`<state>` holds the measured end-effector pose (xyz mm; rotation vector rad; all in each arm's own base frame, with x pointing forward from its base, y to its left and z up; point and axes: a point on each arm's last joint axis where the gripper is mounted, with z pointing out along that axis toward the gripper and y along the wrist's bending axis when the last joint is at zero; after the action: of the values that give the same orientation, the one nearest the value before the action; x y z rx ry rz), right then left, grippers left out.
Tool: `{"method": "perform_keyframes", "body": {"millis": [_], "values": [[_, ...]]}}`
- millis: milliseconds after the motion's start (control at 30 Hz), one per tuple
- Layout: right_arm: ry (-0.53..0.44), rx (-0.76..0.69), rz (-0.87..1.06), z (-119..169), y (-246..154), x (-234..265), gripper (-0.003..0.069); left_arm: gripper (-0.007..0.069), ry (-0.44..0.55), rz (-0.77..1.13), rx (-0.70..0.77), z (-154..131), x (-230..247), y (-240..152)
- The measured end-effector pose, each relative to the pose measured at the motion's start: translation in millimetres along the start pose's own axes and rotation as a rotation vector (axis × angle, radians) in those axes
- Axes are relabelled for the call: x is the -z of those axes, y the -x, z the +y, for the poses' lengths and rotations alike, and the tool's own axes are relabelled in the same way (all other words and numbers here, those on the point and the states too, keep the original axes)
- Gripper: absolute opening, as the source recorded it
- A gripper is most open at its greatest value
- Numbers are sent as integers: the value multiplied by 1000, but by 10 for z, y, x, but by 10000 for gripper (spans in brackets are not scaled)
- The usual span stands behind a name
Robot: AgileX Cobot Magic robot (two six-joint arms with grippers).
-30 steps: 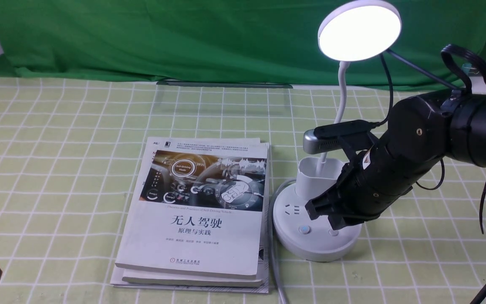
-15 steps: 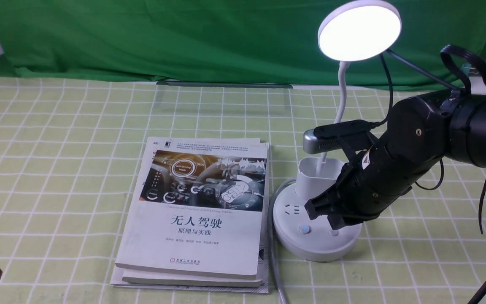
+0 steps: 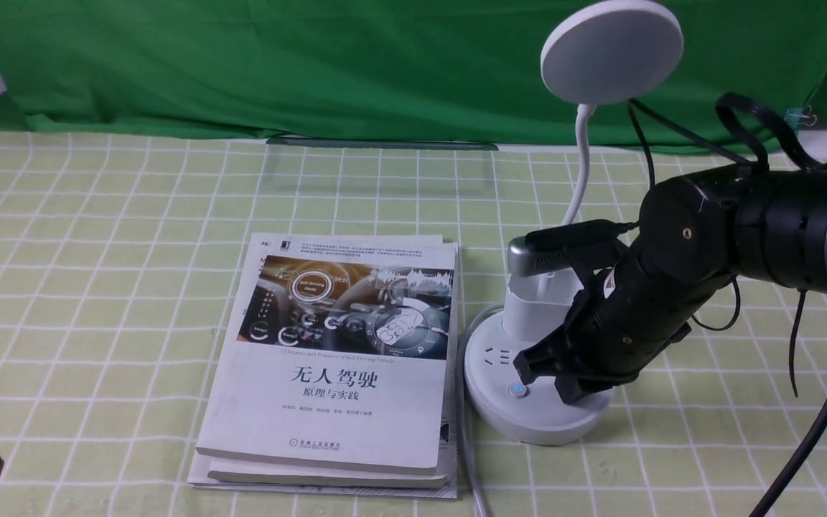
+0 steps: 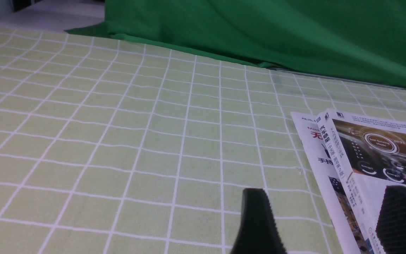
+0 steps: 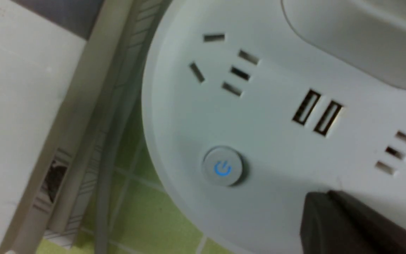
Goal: Turn off the desk lamp on the green coffee tablecloth by hand.
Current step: 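Press the power button on the lamp base to turn the lamp off with the right gripper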
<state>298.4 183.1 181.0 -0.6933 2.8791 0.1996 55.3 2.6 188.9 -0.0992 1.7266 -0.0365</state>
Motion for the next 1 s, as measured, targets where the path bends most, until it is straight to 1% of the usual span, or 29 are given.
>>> {"method": "perform_keyframes", "body": {"millis": [133,233,333,533,667,867,1000], "values": [[-4,7,-23,1,-17,98,51,410,0,0,0,0,0,0],[-2,9,-88,16,-24,317,51,410,0,0,0,0,0,0],[0,4,-112,22,-25,391,51,410,0,0,0,0,0,0],[4,-56,-146,21,6,392,58,410,0,0,0,0,0,0],[5,-63,-157,21,16,393,69,410,0,0,0,0,0,0],[-4,14,-108,13,8,277,55,410,0,0,0,0,0,0],[-4,19,-95,10,7,240,55,410,0,0,0,0,0,0]]}}
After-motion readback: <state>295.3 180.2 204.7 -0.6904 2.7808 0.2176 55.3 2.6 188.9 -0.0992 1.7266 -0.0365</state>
